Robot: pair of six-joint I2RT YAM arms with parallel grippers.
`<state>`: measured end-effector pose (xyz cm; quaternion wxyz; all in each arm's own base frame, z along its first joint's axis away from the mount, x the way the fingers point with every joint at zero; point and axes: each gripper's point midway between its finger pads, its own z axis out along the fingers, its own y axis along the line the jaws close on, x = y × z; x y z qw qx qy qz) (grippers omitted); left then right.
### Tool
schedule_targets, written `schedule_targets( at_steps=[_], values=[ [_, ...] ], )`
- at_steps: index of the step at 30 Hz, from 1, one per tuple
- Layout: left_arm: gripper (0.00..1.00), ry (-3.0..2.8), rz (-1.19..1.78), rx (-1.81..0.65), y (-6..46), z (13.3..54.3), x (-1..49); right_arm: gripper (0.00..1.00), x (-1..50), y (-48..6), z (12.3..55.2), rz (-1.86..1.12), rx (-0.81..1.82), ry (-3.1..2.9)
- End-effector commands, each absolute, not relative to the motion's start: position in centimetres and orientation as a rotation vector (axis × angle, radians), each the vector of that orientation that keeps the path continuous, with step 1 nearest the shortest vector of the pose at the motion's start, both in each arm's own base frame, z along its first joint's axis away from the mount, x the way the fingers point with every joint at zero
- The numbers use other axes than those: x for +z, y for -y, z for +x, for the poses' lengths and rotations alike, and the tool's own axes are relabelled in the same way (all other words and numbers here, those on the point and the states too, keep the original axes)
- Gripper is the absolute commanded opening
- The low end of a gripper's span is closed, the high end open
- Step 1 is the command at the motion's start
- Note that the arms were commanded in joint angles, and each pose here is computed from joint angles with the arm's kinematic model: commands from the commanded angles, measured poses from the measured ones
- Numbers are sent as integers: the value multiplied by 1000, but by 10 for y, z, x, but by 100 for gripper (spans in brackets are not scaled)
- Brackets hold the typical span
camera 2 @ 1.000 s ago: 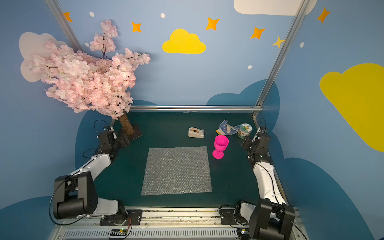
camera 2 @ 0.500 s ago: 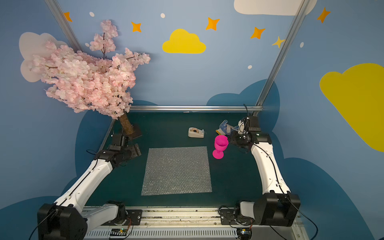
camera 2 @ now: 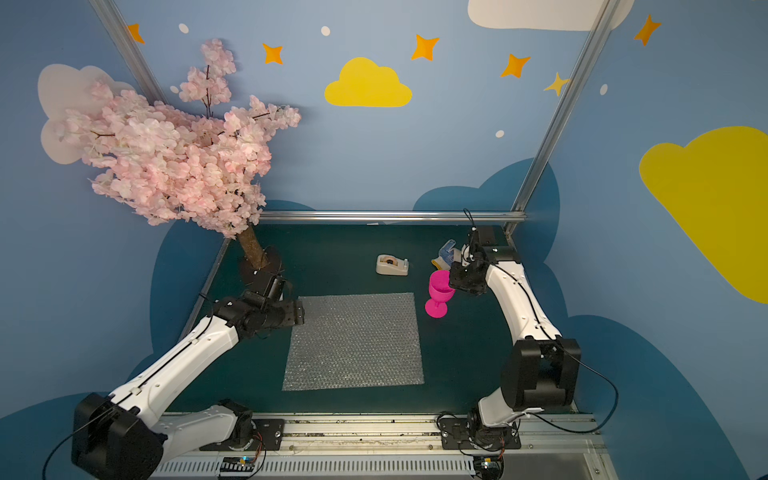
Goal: Wrap wine glasses in bubble wrap
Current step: Pick up the wine glass at the center of the board, then place the wine glass on the bubble wrap.
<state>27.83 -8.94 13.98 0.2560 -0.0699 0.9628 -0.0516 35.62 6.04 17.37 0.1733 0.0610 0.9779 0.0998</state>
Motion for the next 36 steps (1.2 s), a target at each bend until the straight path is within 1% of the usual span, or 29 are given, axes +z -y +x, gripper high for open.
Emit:
schedule_targets(
  at_steps=[1,3,6,12,16,20,22,24,26,27,28,31,34,36],
  values=[
    [88,-2608,-105,-151,101,279,151,33,168,-57,354,136,217,-2865],
    [88,-2597,-29,-165,114,281,156,26,164,-57,357,122,201,-2898],
    [87,-2584,84,-173,130,283,157,19,160,-57,360,120,180,-2913],
    [85,-2555,285,-249,170,280,164,8,163,-54,361,104,142,-2920],
    [84,-2511,444,-379,204,273,172,3,179,-52,357,61,111,-2916],
    [83,-2443,573,-593,235,261,177,2,208,-65,345,-87,106,-2898],
    [83,-2394,627,-692,247,255,183,3,221,-88,336,-209,198,-2891],
    [83,-2359,703,-820,260,242,193,4,229,-120,322,-333,371,-2903],
    [81,-2351,777,-932,271,229,197,6,234,-159,304,-473,616,-2919],
    [80,-2360,803,-968,275,223,195,7,233,-172,297,-533,672,-2930],
    [78,-2368,826,-985,277,219,193,8,230,-185,289,-618,686,-2941],
    [78,-2396,801,-949,269,217,184,8,211,-215,270,-836,719,-2990],
    [78,-2414,735,-926,255,215,184,5,196,-246,247,-1021,864,-3004],
    [78,-2424,662,-885,240,218,184,5,192,-269,230,-1143,997,-2973]
  ],
)
